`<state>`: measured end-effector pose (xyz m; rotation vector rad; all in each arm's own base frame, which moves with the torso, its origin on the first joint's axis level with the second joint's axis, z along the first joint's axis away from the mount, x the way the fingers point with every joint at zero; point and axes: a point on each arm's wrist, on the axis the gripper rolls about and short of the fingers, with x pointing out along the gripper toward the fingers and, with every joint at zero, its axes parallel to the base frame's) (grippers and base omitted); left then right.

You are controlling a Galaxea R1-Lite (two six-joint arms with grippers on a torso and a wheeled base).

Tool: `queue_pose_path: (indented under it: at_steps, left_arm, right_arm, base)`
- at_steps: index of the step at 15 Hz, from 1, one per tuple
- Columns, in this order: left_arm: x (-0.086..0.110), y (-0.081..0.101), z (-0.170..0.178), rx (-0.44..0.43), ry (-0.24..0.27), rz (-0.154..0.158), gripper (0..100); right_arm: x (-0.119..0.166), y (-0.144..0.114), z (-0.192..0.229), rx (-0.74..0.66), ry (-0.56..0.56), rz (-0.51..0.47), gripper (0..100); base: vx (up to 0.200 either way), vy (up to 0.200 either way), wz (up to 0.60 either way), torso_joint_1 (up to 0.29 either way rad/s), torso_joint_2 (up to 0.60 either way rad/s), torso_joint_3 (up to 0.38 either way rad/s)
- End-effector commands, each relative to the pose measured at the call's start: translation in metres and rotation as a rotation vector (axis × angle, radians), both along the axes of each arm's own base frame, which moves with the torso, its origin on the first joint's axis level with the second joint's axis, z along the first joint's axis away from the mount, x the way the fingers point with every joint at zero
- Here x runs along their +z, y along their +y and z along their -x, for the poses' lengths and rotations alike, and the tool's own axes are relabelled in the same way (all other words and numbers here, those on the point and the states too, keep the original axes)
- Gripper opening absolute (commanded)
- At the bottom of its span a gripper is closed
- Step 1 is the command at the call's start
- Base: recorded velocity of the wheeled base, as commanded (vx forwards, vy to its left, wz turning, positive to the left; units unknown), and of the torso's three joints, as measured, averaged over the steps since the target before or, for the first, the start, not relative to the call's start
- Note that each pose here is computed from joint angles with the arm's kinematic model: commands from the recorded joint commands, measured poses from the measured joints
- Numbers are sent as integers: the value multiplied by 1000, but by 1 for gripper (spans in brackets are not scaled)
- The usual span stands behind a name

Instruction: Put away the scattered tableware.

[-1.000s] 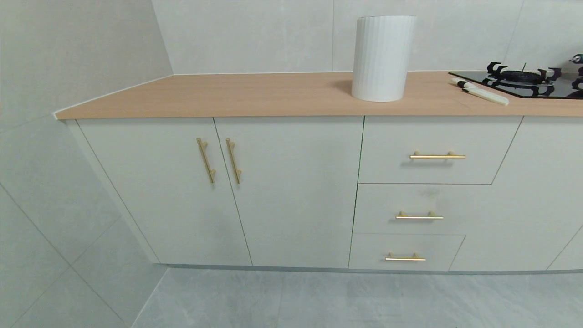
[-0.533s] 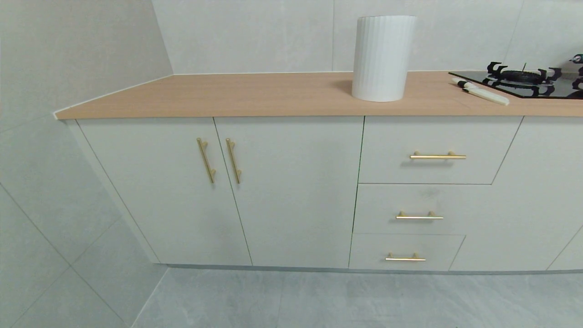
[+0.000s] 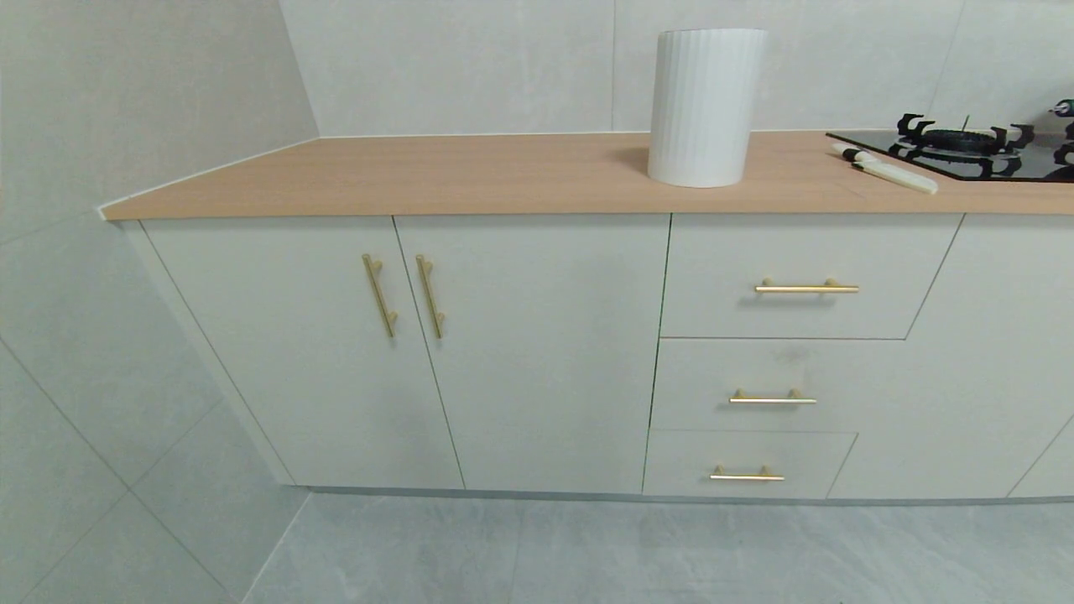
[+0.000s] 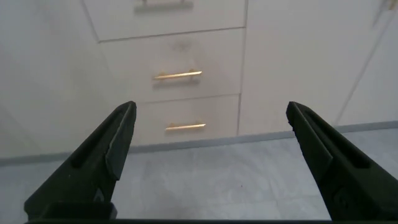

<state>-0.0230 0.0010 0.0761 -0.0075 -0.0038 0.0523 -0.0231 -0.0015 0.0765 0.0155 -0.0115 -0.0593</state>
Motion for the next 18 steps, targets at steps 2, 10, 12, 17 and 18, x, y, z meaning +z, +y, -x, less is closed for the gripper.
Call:
queue_pose_path:
  at_steps: [2,10,12,17,18]
  left_arm:
    - [0,0,0,1,-1,-1,100]
    - [0,0,0,1,1,0,100]
    - [0,0,0,1,1,0,100]
    - [0,0,0,1,-1,2,100]
    - [0,0,0,0,0,2,100]
  right_arm:
    - [-1,1,0,47,14,28,100]
    - [-1,1,0,45,12,22,100]
    - [-1,1,0,49,12,22,100]
    - [-1,1,0,47,12,22,100]
    - [-1,1,0,47,13,20,100]
  base:
    - [0,0,0,0,0,0]
    - [75,0,0,1,0,1]
    - [200,0,0,5,2,2]
    - [200,0,0,0,3,1]
    - [200,0,0,7,2,2]
